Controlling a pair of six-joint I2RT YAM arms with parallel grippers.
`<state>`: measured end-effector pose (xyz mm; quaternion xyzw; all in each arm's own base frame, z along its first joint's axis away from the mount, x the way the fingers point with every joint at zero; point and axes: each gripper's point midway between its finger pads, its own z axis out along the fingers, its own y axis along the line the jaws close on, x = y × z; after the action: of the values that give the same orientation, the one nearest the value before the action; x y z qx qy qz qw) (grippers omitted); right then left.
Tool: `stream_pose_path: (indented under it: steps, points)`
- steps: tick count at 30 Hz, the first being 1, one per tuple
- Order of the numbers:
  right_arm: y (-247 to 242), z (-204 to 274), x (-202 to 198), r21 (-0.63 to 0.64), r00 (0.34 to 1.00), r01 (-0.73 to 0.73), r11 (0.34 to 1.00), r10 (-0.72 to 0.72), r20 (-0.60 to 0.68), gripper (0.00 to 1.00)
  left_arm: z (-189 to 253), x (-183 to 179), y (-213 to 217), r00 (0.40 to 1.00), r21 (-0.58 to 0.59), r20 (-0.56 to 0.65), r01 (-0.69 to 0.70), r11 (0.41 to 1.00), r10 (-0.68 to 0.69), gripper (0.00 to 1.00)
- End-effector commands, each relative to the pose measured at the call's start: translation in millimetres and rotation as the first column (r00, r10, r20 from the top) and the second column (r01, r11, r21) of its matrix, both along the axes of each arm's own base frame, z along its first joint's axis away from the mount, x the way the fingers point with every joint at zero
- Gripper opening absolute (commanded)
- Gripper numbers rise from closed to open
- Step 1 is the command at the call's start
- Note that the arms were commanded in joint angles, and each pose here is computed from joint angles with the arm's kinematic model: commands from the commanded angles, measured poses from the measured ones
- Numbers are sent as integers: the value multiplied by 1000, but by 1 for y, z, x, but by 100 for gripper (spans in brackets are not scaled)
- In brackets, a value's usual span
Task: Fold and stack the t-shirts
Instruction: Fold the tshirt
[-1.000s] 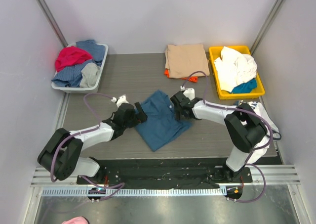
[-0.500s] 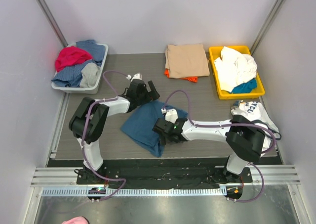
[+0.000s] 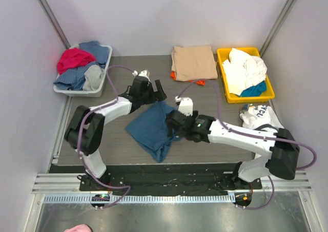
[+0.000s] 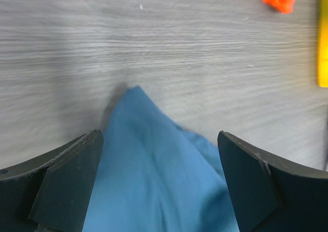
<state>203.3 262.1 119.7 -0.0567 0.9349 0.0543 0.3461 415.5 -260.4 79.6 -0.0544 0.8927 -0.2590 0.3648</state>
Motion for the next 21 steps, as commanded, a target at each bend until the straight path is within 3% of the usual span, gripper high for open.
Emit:
stream_pose_path:
  steps: [1, 6, 11, 21]
  points:
    - [-36, 39, 51, 27, 985, 110, 994, -113, 130, 91, 69, -21, 36, 990, 73, 138, -41, 996, 30, 100]
    - [-45, 33, 85, 34, 983, 103, 994, -107, 151, 91, 66, -68, 60, 990, 44, 129, -70, 997, 64, 100]
    - [-30, 21, 113, -11, 985, 87, 996, -84, 150, 91, 22, -99, 70, 993, -2, 65, -101, 995, 101, 100]
    - [2, 4, 136, 6, 991, 55, 998, -56, 118, 91, -15, -112, 68, 995, -38, 15, -99, 994, 100, 100]
